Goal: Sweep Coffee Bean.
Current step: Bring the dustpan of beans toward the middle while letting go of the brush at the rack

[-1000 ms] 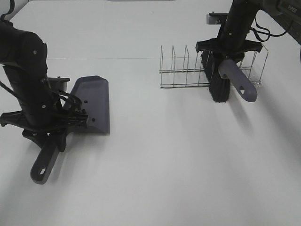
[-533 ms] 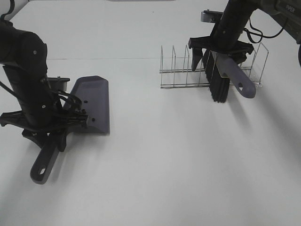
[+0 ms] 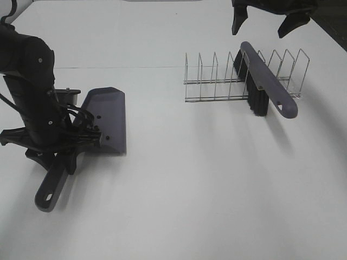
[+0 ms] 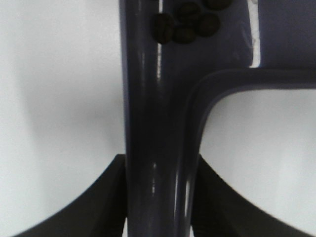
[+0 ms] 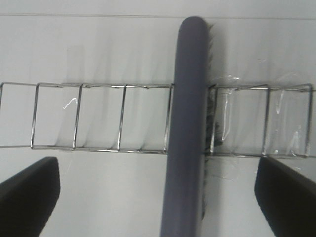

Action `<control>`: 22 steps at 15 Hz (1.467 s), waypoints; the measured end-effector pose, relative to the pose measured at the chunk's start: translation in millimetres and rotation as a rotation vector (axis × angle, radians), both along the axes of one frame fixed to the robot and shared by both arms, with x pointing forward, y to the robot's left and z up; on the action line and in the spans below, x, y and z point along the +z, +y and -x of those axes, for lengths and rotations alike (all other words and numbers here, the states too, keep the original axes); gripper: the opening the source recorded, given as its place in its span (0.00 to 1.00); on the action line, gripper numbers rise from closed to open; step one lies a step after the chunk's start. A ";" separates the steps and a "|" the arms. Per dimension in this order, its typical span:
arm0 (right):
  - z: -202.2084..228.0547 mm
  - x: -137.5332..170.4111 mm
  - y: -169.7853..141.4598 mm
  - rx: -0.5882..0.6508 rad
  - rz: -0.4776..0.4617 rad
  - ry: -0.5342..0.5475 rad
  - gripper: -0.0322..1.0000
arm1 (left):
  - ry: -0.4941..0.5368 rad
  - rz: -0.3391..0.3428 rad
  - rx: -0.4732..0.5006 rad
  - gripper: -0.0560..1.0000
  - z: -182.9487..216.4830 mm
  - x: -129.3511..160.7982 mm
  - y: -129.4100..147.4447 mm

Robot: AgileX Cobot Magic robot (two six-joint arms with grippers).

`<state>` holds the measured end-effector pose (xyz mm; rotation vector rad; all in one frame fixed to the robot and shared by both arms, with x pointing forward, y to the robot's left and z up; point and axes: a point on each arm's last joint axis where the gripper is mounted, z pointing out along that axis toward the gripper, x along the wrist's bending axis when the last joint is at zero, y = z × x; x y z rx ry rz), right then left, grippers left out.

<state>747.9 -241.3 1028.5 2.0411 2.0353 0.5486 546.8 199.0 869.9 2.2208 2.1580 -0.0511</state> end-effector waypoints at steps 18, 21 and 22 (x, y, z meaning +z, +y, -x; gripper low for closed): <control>262.2 29.3 -29.0 0.044 0.053 -0.035 0.94 | 0.000 0.000 0.000 0.36 0.0 0.0 0.0; 299.3 30.1 -32.8 0.048 0.053 -0.086 0.94 | 0.000 0.000 0.000 0.36 0.0 0.0 0.0; 304.5 31.6 -33.2 0.048 0.051 -0.098 0.94 | 0.000 0.000 0.000 0.36 0.0 0.0 0.0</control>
